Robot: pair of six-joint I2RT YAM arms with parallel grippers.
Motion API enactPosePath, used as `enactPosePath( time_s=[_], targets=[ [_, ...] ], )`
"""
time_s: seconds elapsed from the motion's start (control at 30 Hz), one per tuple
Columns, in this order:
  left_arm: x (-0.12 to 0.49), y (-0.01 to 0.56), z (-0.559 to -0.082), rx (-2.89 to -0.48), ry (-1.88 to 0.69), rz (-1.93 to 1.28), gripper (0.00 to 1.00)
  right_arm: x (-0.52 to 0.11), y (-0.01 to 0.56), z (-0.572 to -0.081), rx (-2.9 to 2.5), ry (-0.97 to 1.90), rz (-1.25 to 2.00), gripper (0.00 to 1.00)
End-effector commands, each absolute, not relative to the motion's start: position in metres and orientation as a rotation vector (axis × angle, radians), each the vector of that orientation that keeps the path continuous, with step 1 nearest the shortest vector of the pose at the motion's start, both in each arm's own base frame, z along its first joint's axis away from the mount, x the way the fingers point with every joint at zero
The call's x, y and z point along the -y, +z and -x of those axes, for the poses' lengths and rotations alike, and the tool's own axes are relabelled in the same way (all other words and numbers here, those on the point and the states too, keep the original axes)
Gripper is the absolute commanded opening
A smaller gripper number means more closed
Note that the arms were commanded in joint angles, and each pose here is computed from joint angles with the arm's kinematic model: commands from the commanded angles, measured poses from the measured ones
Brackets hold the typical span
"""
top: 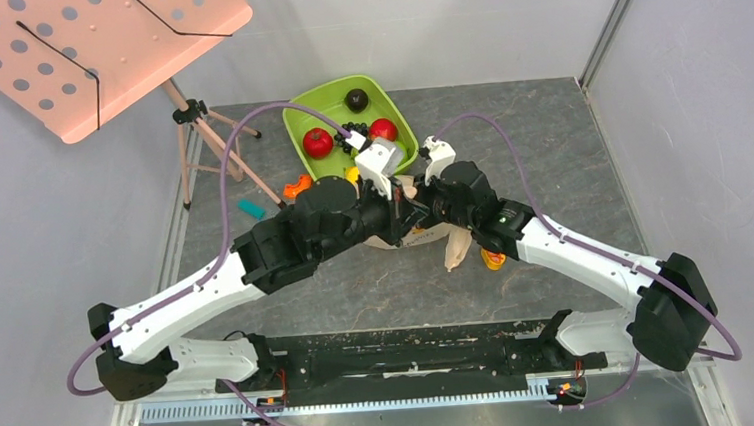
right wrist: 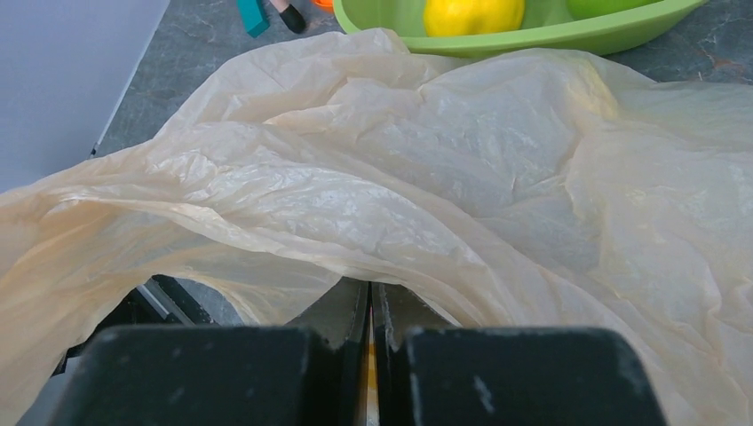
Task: Take the fake fruits out of the plastic bag
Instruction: Adjust the plastic bag at the center of the board.
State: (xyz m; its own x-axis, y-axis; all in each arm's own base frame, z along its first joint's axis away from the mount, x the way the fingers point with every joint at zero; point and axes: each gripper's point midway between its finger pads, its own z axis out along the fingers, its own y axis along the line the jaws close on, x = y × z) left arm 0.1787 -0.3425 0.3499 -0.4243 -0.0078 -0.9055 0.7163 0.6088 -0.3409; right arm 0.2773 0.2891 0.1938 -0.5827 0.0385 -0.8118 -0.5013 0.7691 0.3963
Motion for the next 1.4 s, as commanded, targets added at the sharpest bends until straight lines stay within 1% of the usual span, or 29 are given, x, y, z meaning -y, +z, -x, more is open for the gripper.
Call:
enactPosePath(
  time_s=[0.0, 0.13, 0.23, 0.37, 0.53, 0.63, 0.83, 1.03, 1.17, 1.37],
  targets=[
    [0.360, 0.351, -0.161, -1.796, -0.995, -0.531, 0.02, -0.292, 0.214, -0.281, -2.013, 0.830, 0.306, 0.00],
    [0.361, 0.315, -0.151, -1.843, -0.963, -0.438, 0.02, -0.289, 0.215, -0.284, -2.010, 0.830, 0.272, 0.00],
    [0.349, 0.295, -0.162, -1.851, -0.897, -0.333, 0.02, -0.287, 0.217, -0.284, -2.001, 0.829, 0.257, 0.00],
    [0.336, 0.296, -0.179, -1.811, -0.805, -0.243, 0.02, -0.284, 0.216, -0.283, -2.002, 0.827, 0.246, 0.00],
    [0.330, 0.307, -0.198, -1.764, -0.747, -0.180, 0.02, -0.279, 0.211, -0.280, -2.010, 0.820, 0.237, 0.00],
    [0.330, 0.304, -0.210, -1.769, -0.731, -0.161, 0.02, -0.277, 0.208, -0.278, -2.014, 0.815, 0.236, 0.00],
    [0.330, 0.293, -0.227, -1.788, -0.689, -0.149, 0.02, -0.277, 0.209, -0.277, -2.010, 0.818, 0.233, 0.00],
    [0.343, 0.282, -0.235, -1.805, -0.654, -0.188, 0.02, -0.276, 0.211, -0.278, -2.005, 0.815, 0.228, 0.00],
    [0.347, 0.270, -0.244, -1.825, -0.577, -0.189, 0.02, -0.275, 0.212, -0.277, -2.004, 0.816, 0.228, 0.00],
    [0.344, 0.254, -0.263, -1.844, -0.463, -0.168, 0.02, -0.264, 0.206, -0.282, -2.015, 0.737, 0.201, 0.00]
  ],
)
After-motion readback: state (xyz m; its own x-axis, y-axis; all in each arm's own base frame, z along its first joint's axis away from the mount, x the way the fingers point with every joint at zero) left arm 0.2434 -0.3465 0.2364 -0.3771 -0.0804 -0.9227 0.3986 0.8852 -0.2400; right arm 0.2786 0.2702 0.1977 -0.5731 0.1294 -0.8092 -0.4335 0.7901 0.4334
